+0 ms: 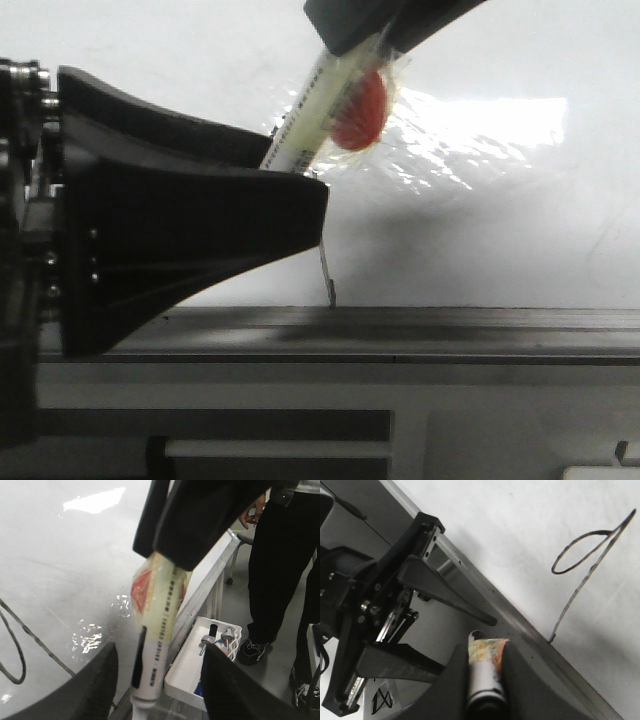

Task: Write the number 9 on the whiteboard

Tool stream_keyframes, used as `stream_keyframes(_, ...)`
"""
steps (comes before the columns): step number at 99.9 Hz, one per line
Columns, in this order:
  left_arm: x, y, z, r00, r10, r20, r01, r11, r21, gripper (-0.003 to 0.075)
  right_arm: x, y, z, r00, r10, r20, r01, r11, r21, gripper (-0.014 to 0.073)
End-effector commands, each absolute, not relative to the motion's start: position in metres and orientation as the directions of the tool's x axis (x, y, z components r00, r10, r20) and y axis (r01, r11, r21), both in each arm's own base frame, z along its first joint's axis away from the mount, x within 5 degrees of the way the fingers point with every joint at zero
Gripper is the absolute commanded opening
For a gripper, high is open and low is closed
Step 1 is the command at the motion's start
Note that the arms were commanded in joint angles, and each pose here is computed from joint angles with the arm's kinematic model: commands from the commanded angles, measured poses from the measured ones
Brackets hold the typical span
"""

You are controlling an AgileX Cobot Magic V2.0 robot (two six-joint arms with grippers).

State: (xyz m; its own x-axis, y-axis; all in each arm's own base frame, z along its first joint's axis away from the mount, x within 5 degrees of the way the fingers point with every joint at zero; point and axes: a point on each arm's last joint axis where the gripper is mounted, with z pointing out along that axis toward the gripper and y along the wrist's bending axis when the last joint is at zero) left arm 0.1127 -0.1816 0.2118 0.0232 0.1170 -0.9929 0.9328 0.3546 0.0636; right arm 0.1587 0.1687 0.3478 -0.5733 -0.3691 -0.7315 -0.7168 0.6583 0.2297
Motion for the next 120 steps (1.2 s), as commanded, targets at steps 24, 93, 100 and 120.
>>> stream_keyframes(24,0.114,-0.186,0.229,0.068,0.007,-0.998,0.934,0.352,0.066,-0.0021,0.158,0.17,0.364,-0.548,-0.31,-0.777,-0.719,0.649,0.249,-0.005)
stream_keyframes(93,0.145,-0.16,0.208,-0.399,-0.189,-0.897,0.572,0.713,-0.405,-0.0021,0.16,0.17,0.366,-0.535,-0.288,-0.795,-0.717,0.652,0.246,0.0471)
stream_keyframes(100,0.146,-0.158,0.204,-0.439,-0.195,-0.877,0.535,0.727,-0.43,-0.0021,0.16,0.17,0.366,-0.535,-0.288,-0.795,-0.717,0.652,0.246,0.0471)
stream_keyframes(120,0.145,-0.157,0.201,-0.473,-0.182,-0.862,0.511,0.74,-0.437,-0.0021,0.16,0.17,0.366,-0.534,-0.287,-0.795,-0.717,0.652,0.246,0.0471)
